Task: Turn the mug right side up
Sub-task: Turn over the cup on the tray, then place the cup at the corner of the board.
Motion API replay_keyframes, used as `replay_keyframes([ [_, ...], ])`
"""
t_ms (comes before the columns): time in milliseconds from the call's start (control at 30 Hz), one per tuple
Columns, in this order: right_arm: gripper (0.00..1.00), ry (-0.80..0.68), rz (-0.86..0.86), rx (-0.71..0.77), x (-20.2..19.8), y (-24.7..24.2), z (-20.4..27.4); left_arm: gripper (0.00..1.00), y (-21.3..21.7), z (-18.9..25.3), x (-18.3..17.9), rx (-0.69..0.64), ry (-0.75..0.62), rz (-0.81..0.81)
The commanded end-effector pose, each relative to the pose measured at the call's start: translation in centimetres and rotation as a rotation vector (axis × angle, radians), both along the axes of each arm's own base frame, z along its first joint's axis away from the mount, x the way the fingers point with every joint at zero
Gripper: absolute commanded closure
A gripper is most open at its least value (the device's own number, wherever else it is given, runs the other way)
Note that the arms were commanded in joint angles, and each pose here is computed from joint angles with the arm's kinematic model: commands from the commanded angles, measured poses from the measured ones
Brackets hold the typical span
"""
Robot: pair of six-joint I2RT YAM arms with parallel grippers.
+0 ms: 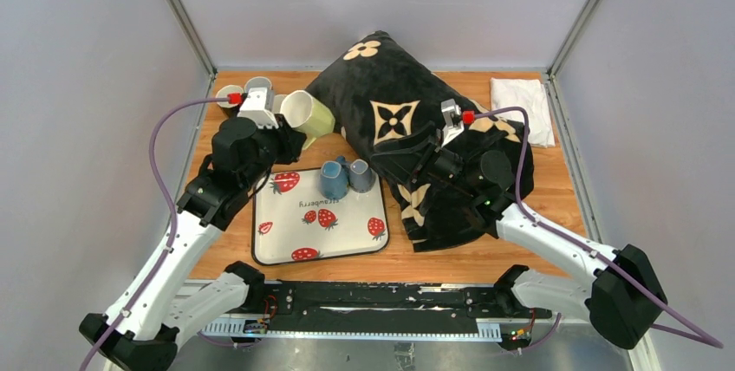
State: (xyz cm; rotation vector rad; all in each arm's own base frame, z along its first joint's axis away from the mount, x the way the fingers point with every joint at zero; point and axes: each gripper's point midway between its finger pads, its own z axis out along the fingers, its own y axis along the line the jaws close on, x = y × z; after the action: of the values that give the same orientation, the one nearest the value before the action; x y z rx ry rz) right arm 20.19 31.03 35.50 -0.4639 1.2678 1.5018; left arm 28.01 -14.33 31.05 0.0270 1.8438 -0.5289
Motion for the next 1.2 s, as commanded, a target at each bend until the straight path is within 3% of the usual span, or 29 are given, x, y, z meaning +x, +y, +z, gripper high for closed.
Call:
replay_keyframes([
  [0,0.48,-0.026,-0.015,-0.001,-0.4,-0.2,0.1,1.0,5.1,3.3,1.0,0.052,-0.088,0.214],
  [467,0.48,-0.019,-0.052,-0.043,-0.2,-0.7,-0.5,1.0,15.5,0.0,1.4,0.287,0.033,0.647],
  [800,0.49,-0.026,-0.093,-0.089,-0.3,-1.5,-1.1,1.0,21.2,-2.4,2.0,0.24,0.142,0.876],
  [1167,0.49,0.021,-0.217,-0.282,0.9,-3.2,-4.1,1.0,22.4,-2.4,3.1,0.24,0.142,0.937],
])
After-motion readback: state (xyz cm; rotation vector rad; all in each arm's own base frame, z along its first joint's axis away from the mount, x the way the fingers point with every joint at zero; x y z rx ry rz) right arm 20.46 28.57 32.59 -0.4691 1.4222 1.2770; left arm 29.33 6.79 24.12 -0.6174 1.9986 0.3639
